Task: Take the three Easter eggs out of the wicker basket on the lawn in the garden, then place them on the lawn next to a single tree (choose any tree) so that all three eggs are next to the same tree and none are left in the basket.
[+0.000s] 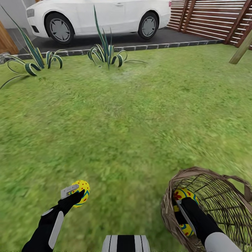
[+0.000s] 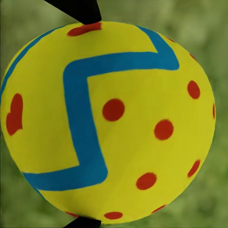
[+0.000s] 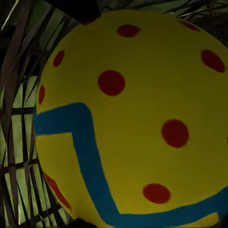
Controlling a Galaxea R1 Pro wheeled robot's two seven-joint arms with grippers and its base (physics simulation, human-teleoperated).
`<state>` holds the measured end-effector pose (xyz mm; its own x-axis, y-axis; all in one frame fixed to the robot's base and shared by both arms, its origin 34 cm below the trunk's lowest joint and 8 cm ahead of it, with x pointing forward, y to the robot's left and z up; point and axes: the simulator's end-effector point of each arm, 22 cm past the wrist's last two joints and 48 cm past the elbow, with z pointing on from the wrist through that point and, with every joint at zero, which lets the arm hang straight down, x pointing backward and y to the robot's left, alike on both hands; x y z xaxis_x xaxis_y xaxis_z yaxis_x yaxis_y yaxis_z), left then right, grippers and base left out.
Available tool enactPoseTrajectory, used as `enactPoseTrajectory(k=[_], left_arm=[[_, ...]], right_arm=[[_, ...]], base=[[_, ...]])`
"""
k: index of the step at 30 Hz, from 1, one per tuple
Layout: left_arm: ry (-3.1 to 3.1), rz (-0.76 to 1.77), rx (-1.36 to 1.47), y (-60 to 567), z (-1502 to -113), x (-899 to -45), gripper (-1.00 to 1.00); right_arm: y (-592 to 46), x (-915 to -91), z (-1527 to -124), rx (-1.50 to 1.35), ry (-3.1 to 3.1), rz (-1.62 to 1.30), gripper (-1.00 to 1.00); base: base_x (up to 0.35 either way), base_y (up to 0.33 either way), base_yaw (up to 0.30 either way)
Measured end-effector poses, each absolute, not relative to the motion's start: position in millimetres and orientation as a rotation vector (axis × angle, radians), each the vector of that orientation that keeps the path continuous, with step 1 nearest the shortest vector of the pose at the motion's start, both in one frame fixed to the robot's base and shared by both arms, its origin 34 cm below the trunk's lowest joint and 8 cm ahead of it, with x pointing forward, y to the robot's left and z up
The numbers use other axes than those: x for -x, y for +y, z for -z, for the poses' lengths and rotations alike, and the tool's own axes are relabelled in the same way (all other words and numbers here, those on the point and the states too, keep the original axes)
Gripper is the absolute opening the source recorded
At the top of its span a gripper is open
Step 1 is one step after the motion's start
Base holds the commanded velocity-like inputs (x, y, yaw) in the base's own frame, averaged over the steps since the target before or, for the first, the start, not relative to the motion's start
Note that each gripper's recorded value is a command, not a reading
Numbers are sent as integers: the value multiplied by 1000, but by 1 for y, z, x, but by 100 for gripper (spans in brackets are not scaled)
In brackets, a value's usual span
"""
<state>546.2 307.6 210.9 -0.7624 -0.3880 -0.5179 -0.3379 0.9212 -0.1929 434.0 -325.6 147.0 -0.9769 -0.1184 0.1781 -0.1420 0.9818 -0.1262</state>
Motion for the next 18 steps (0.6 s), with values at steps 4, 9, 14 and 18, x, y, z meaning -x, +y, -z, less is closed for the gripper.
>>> enactPoseTrajectory(k=[4, 9, 14, 18], left_arm=[[2516, 120, 520, 306, -208, -543, -100], [2523, 121, 522, 306, -206, -541, -100], [2536, 123, 526, 304, -201, -537, -100], [2542, 138, 535, 297, -199, -534, -100]], right_arm=[[-326, -434, -147, -193, -2958, -204, -100], [-325, -437, -147, -199, -2967, -203, -100], [-325, -437, -147, -199, -2968, -203, -100], [-324, -438, -147, -197, -2970, -202, -100]], base=[[0, 0, 0], [0, 0, 0], [0, 0, 0], [0, 0, 0]])
